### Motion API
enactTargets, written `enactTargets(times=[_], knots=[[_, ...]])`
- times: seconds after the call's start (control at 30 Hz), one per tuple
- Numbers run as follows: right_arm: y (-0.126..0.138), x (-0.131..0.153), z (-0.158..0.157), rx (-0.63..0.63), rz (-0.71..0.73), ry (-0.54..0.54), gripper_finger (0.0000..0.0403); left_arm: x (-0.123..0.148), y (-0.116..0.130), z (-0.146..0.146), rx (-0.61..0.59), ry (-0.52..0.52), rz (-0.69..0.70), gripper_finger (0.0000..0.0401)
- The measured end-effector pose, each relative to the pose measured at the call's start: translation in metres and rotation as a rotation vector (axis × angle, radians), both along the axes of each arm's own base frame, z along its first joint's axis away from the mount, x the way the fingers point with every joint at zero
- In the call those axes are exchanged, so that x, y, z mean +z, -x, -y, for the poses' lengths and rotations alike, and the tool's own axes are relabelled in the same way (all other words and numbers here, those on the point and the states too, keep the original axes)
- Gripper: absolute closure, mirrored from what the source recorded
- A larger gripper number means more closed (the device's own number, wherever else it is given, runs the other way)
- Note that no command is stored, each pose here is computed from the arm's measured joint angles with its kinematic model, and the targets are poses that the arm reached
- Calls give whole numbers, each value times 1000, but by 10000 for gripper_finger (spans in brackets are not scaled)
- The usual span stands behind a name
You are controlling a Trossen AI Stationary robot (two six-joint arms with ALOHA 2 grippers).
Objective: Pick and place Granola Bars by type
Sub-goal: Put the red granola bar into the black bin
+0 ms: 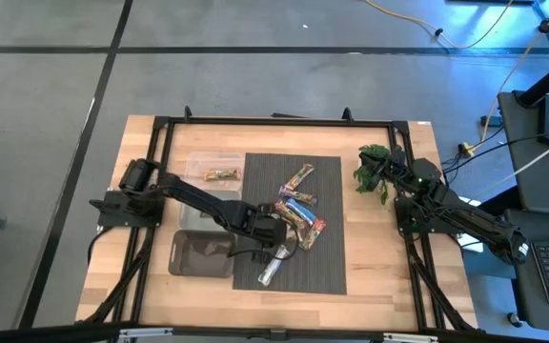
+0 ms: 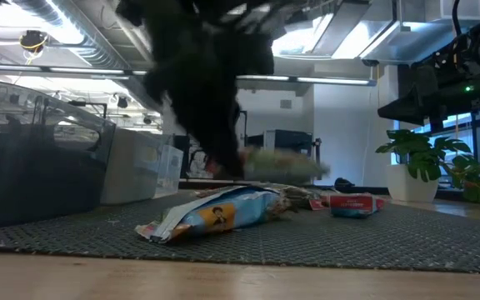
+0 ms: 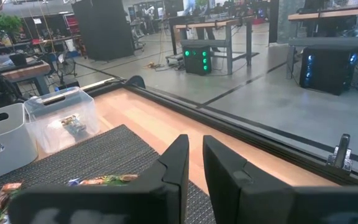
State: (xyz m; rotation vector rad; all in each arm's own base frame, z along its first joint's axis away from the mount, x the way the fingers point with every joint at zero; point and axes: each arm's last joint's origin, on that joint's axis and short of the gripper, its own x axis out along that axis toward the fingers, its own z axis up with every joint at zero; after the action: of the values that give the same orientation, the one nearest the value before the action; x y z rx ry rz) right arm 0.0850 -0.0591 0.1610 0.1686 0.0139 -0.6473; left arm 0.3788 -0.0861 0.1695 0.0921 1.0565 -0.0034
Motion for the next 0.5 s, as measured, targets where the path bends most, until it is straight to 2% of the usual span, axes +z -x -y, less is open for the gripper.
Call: enactTargets(times=[0.13, 0.27, 0.4, 0.5], knots=[[0, 0, 0, 0, 1, -1, 351, 35, 4, -1, 66, 39, 42, 336], [0, 0, 0, 0, 3, -3, 351, 66, 23, -5, 156, 81, 6, 336], [0, 0, 0, 0, -1, 3, 351, 82, 47, 0, 226, 108, -68, 336], [0, 0, 0, 0, -1, 3, 351, 88, 63, 10, 226, 111, -96, 336]])
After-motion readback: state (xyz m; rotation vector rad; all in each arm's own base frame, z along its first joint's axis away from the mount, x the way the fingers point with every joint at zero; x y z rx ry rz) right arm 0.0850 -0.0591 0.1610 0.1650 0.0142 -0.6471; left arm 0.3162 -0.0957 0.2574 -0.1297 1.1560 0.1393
